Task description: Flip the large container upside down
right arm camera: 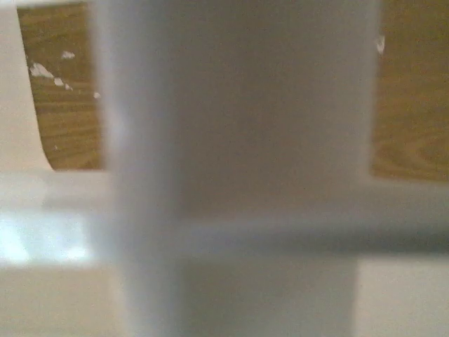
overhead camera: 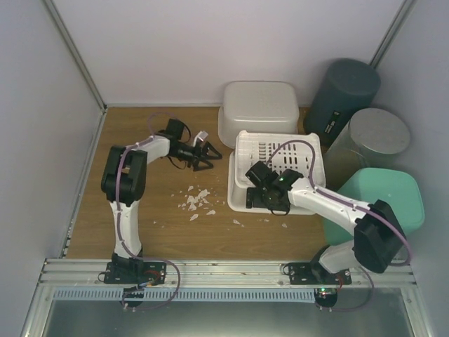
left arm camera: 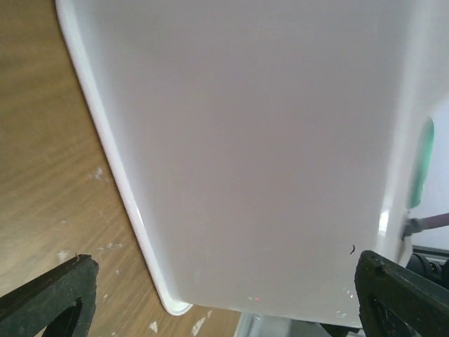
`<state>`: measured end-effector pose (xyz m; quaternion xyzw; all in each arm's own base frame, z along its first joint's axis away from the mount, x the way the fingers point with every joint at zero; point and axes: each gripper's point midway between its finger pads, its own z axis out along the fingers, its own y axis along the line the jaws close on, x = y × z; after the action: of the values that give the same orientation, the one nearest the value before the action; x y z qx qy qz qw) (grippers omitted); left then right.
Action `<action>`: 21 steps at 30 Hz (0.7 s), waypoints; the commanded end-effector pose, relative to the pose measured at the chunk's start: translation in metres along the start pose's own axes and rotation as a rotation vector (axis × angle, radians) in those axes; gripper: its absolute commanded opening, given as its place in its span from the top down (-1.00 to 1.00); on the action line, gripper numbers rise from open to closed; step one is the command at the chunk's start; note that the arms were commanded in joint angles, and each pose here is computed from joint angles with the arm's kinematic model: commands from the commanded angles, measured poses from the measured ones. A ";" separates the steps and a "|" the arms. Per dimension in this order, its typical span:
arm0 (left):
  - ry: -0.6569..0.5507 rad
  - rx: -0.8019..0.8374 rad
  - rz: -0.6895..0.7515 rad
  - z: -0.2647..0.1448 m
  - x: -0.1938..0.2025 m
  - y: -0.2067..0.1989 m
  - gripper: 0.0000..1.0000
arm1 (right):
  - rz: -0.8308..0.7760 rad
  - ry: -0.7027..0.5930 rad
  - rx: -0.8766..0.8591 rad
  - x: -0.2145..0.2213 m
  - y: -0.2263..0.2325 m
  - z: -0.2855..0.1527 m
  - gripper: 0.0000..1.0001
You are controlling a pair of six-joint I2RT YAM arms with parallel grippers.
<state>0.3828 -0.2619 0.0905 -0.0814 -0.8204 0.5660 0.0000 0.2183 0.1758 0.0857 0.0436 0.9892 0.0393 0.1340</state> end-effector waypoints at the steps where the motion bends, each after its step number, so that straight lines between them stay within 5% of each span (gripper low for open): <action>1: -0.132 -0.082 0.209 -0.048 -0.025 -0.047 -0.98 | -0.076 -0.088 0.016 -0.035 0.014 0.001 -1.00; 6: -0.274 -0.311 0.413 -0.089 -0.043 -0.064 -0.98 | -0.178 -0.219 -0.031 -0.064 0.031 -0.026 -1.00; 11: -0.497 -0.549 0.598 -0.147 -0.052 -0.096 -0.98 | -0.194 -0.482 -0.216 -0.095 0.047 -0.116 -1.00; 16: -0.781 -0.837 0.772 -0.218 -0.045 -0.138 -0.98 | -0.116 -0.733 -0.240 -0.110 0.011 -0.203 -1.00; 21: -0.838 -0.962 0.765 -0.250 -0.034 -0.133 -0.98 | -0.065 -0.828 -0.156 -0.109 -0.027 -0.234 -1.00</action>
<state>0.4071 -0.1222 0.3014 -0.1593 -0.8293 0.1871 -0.5018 0.2578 0.1572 0.3288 -0.0106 0.8552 0.1597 0.4931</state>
